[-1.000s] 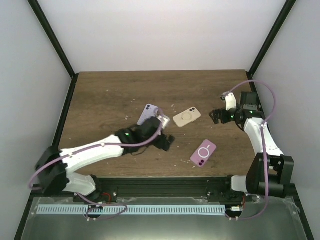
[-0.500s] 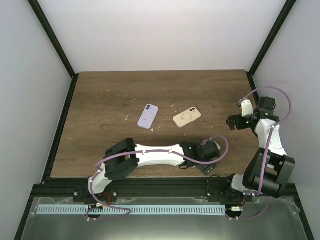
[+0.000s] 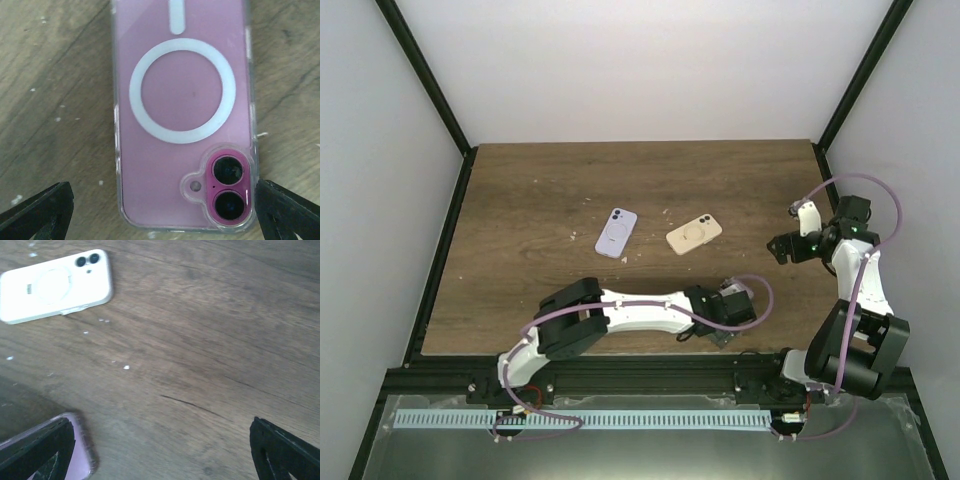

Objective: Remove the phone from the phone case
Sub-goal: Adjust the phone at the center of the board, then pick up the phone at the center of the board.

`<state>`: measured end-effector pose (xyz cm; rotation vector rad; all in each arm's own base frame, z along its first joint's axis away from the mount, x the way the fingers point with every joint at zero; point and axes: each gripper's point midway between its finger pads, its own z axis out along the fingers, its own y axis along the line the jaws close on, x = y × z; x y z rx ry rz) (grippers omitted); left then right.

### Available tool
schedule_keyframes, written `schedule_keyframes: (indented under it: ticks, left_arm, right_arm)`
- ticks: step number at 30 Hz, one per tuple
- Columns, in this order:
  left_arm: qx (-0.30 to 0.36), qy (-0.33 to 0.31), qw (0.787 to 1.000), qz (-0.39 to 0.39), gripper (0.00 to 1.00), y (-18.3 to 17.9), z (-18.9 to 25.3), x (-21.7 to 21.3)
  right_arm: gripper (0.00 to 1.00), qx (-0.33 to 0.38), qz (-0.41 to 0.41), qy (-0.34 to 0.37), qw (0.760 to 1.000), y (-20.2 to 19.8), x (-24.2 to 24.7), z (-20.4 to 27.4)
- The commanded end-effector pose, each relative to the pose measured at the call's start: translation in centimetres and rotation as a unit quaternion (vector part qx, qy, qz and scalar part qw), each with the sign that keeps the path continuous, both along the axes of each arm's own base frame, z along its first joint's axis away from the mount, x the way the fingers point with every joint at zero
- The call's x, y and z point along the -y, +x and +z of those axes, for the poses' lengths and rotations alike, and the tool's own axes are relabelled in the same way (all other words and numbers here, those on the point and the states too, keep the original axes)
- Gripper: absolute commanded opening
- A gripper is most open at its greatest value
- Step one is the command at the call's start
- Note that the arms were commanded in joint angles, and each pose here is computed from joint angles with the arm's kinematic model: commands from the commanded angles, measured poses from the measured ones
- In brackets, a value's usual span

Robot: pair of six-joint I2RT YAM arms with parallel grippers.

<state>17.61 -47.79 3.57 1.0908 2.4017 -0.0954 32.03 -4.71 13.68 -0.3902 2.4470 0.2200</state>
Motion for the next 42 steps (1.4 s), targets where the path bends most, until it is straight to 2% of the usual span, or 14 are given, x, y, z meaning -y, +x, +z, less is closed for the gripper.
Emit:
schedule_keyframes:
  ticks: [1,6,9,13,18,22,27,28,29,30,36,42]
  left_arm:
    - [0.03,0.052,0.997,0.057,1.0,3.8,-0.7,-5.4]
    - [0.034,0.012,0.987,0.159,1.0,8.7,1.2,-11.1]
    - [0.029,-0.007,0.982,0.185,1.0,9.3,1.9,-13.4]
    - [-0.004,-0.066,0.984,0.166,1.0,6.9,2.9,-14.2]
    - [-0.069,-0.165,0.972,0.155,1.0,3.0,4.6,-15.2]
    - [-0.115,-0.241,0.957,0.115,0.99,-0.1,6.2,-15.2]
    - [-0.114,-0.272,0.948,0.122,0.97,-1.6,6.5,-17.4]
    - [-0.114,-0.278,0.946,0.124,0.97,-1.7,6.7,-17.6]
    - [-0.114,-0.284,0.944,0.121,0.97,-1.9,6.8,-17.7]
    - [-0.115,-0.288,0.943,0.121,0.97,-2.1,6.8,-17.9]
    - [-0.109,-0.301,0.938,0.133,0.97,-2.1,6.9,-18.6]
    - [-0.103,-0.318,0.932,0.14,0.97,-2.0,7.1,-18.9]
  right_arm:
    - [0.98,0.033,0.089,0.027,0.995,-0.9,-2.6,2.6]
    - [1.0,0.057,0.184,0.028,0.981,-2.0,-5.0,3.8]
    - [1.0,0.07,0.279,0.021,0.958,-4.0,-7.3,3.7]
    - [1.0,0.071,0.367,-0.045,0.926,-5.6,-9.4,1.8]
    - [0.99,0.067,0.433,-0.157,0.885,-6.0,-11.7,-1.3]
    - [0.96,0.037,0.475,-0.182,0.86,-6.5,-13.7,-3.1]
    - [0.89,-0.039,0.484,-0.179,0.856,-5.8,-14.9,-5.5]
    - [0.91,-0.052,0.483,-0.176,0.856,-5.6,-15.0,-5.8]
    - [0.98,-0.063,0.485,-0.171,0.855,-5.5,-15.2,-6.2]
    - [1.0,-0.072,0.487,-0.167,0.854,-5.5,-15.4,-6.5]
    - [1.0,-0.103,0.49,-0.175,0.848,-5.4,-16.2,-8.5]
    - [1.0,-0.105,0.454,-0.217,0.858,-3.6,-15.7,-10.4]
